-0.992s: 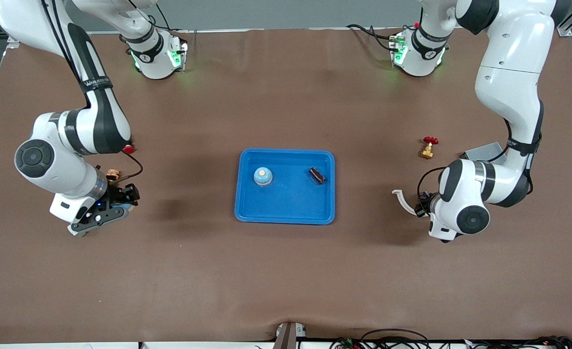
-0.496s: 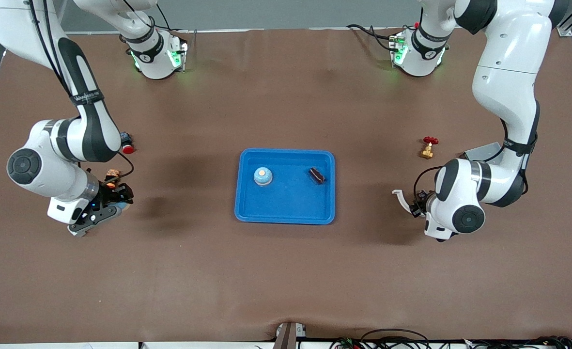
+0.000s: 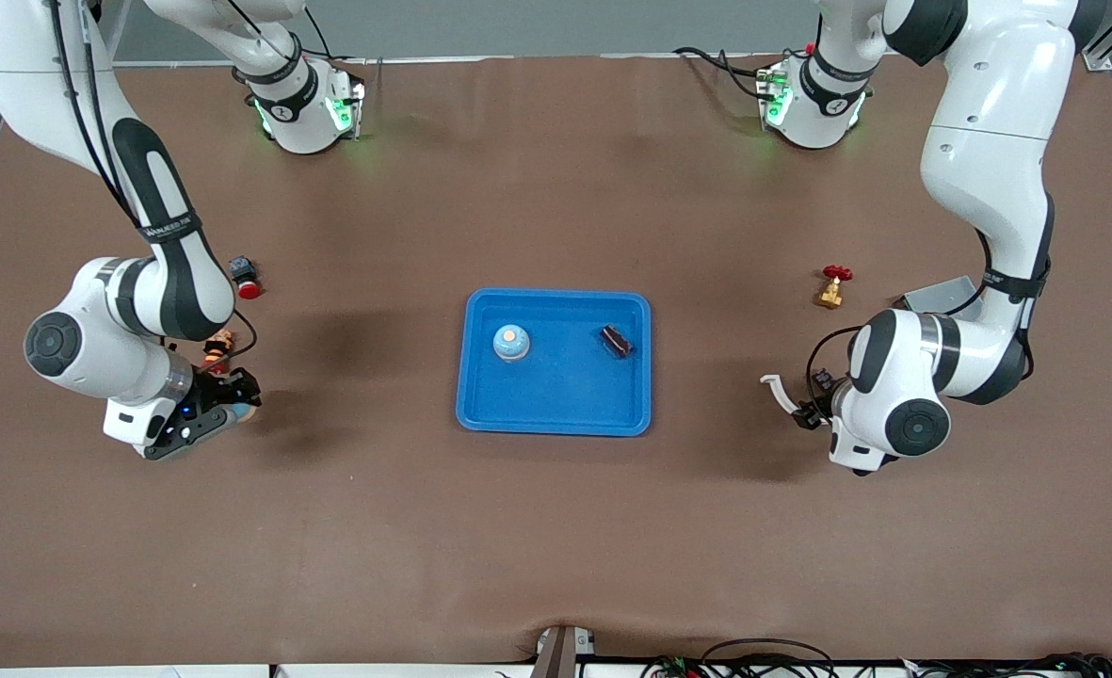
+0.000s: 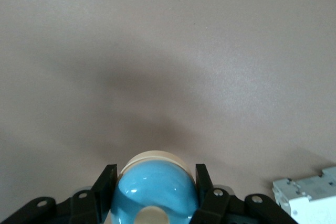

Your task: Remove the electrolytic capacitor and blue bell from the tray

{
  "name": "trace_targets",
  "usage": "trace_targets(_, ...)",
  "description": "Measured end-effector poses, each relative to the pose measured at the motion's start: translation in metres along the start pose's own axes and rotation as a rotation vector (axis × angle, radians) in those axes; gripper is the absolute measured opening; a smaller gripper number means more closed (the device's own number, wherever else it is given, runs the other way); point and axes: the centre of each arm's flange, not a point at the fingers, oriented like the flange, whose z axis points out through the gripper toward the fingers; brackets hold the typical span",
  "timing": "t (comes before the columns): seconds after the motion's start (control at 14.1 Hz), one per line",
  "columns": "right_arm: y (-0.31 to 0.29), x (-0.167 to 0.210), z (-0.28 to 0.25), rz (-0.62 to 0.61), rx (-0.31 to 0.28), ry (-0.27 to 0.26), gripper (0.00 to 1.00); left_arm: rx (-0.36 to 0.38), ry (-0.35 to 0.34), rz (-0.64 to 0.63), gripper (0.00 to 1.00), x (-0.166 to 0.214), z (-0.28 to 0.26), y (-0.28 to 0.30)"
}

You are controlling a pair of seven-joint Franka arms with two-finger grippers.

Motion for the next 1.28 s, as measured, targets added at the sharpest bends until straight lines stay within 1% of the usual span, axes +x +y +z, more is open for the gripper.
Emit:
trace_targets(0.14, -0.005, -0.006, 0.014, -0.006, -0.013, 0.016, 0.65, -0.007, 0.009, 0.0, 1.0, 0.001, -0.01, 0.002)
trace_targets(0.35, -0.009, -0.012, 0.027, -0.04, -0.011, 0.01, 0.65, -0.012, 0.016, 0.002, 1.0, 0.001, -0.02, 0.004)
trace_targets(0.5, -0.008, -0.014, 0.035, -0.065, -0.014, 0.009, 0.65, -0.009, 0.01, 0.015, 1.0, -0.007, -0.024, 0.009)
trace_targets(0.64, -0.008, -0.016, 0.043, -0.076, -0.011, 0.001, 0.65, -0.012, -0.004, 0.032, 1.0, -0.029, -0.029, 0.028)
trace_targets(0.78, -0.007, -0.017, 0.049, -0.088, -0.013, 0.0, 0.65, -0.019, -0.009, 0.013, 1.0, -0.058, -0.033, 0.055)
trace_targets(0.99, -0.006, -0.018, 0.057, -0.093, -0.017, 0.003, 0.65, -0.018, 0.009, 0.037, 1.0, -0.106, -0.036, 0.096)
trace_targets(1.21, -0.005, -0.018, 0.057, -0.095, -0.018, 0.004, 0.65, -0.018, 0.032, -0.019, 1.0, -0.149, -0.037, 0.129)
trace_targets(1.28, -0.005, -0.018, 0.057, -0.096, -0.019, 0.005, 0.65, -0.029, 0.04, -0.045, 0.98, -0.159, -0.039, 0.138)
